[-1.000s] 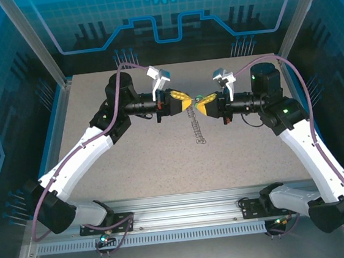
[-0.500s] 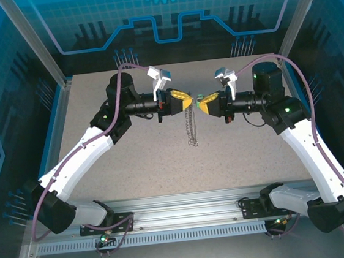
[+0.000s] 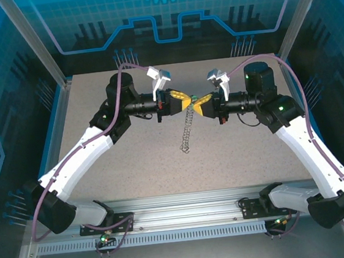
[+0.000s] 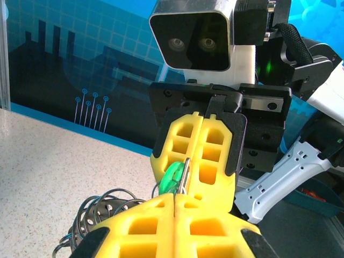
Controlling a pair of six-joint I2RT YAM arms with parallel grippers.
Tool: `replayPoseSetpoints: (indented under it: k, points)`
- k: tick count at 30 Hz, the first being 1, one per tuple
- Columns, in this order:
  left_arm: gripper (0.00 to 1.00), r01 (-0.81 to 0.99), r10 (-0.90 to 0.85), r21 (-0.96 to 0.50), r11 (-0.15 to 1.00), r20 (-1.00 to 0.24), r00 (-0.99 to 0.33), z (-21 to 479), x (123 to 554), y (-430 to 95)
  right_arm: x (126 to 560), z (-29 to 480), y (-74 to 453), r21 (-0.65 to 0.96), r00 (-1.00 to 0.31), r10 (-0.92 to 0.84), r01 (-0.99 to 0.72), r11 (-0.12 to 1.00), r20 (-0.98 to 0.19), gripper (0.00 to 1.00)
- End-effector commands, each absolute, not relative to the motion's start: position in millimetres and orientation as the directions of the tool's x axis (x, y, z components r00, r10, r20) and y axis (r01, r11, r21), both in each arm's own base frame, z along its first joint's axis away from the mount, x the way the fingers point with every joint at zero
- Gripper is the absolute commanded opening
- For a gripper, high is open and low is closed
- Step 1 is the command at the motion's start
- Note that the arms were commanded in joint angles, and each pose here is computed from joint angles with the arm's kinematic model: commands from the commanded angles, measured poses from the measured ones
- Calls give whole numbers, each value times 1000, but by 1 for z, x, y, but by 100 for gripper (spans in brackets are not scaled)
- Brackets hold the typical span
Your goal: Put the keys on the keyring
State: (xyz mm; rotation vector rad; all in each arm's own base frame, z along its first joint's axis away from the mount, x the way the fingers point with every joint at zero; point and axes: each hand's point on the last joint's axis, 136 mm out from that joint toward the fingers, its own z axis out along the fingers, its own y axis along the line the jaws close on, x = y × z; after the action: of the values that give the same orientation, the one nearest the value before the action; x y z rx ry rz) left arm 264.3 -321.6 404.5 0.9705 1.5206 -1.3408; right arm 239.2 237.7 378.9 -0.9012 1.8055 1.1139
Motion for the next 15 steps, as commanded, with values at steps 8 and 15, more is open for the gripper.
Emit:
replayPoseSetpoints:
  k: [8,15]
  points:
    - [0,962,-6,-259,86,-966,-260,421,253,-321,241,392,227,299,-380,-140,-867,398,-914,0]
    - [0,963,0,-256,89,-966,-257,418,251,-319,245,401,211,291,-373,-116,-852,435,-920,0]
